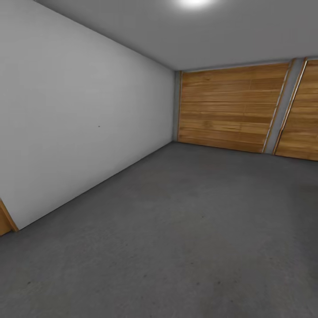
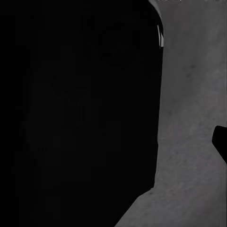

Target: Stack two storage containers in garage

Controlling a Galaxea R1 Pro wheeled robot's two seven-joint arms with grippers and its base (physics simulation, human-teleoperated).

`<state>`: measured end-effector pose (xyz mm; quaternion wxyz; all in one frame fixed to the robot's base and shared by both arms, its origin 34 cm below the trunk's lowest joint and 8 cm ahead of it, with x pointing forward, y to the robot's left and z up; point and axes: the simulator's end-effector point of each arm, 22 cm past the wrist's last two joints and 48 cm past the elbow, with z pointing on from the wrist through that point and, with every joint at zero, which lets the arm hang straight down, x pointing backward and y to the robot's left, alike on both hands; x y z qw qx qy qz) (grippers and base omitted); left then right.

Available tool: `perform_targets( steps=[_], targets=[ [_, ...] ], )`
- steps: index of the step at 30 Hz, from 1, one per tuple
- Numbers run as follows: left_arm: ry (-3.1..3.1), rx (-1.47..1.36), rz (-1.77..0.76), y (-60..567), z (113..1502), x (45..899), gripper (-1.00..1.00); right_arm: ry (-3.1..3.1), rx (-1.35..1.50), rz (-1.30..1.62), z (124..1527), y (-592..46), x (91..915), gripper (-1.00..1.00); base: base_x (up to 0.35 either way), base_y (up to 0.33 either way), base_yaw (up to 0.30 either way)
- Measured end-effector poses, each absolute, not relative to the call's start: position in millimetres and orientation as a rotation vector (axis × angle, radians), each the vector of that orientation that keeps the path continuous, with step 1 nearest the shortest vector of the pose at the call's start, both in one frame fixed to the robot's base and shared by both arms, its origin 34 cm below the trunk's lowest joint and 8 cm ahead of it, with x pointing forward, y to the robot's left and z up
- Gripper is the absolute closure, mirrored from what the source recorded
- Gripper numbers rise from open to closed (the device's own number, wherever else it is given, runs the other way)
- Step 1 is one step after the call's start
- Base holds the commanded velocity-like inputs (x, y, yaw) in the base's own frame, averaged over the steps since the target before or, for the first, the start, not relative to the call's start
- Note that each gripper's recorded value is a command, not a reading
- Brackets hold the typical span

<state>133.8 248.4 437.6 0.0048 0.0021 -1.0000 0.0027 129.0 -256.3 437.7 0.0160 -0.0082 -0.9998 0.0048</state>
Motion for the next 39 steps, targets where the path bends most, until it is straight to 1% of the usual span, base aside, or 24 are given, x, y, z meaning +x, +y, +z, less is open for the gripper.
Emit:
perform_targets(
  steps=[24, 39],
  targets=[
    [-3.116, 0.007, 0.009, 248.2, 437.8, 127.5, -1.00, -3.096, 0.005, 0.016, 437.9, -254.9, 124.1, -1.00, 0.000, 0.000, 0.245],
    [-3.107, 0.007, 0.009, 248.2, 437.9, 123.0, -1.00, -3.080, 0.007, 0.017, 438.2, -255.1, 117.6, -1.00, 0.000, 0.000, 0.219]
  ],
)
